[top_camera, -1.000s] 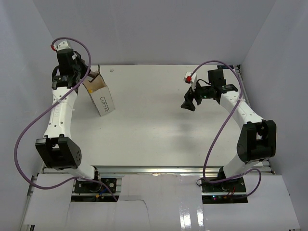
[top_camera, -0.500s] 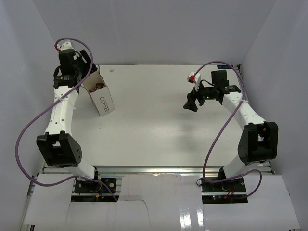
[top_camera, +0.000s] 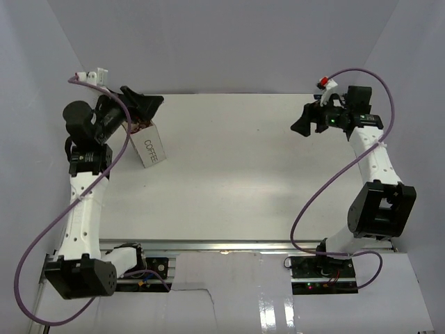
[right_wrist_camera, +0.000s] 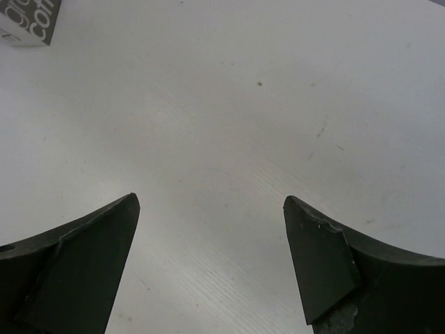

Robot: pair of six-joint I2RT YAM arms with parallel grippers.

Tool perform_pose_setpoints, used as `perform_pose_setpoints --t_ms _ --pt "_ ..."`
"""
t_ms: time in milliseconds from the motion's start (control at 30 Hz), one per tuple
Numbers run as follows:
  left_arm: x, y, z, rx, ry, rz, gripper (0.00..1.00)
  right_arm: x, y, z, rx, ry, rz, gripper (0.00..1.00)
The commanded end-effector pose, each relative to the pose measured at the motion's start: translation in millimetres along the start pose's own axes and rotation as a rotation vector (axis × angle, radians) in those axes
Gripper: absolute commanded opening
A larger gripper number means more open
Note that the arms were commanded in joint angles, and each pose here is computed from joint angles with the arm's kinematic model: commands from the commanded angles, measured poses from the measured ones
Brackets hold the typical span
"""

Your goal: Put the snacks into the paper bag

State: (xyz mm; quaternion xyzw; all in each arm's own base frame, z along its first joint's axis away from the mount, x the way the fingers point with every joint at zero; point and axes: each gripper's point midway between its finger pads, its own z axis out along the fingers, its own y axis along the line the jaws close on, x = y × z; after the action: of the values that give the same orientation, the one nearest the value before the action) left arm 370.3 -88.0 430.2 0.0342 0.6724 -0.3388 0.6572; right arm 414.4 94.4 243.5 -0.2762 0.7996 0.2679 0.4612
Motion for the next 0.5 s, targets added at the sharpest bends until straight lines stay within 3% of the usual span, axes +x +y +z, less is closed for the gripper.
perform_pose_setpoints --t_ms 0,33,333,467 --pt "32 -43 -19 0.224 0.055 -0.068 0.98 -12 -11 -33 0.038 -0.067 0.113 0.9" --pt "54 -40 -22 0.22 0.089 -0.094 0.98 -12 -13 -40 0.05 -0.076 0.108 0.9" --pt "101 -38 -51 0.186 0.112 -0.112 0.98 19 -47 -92 0.368 -0.053 0.047 0.9" --pt "117 -28 -50 0.155 0.134 -0.137 0.98 30 -43 -96 0.388 -0.033 0.032 0.9"
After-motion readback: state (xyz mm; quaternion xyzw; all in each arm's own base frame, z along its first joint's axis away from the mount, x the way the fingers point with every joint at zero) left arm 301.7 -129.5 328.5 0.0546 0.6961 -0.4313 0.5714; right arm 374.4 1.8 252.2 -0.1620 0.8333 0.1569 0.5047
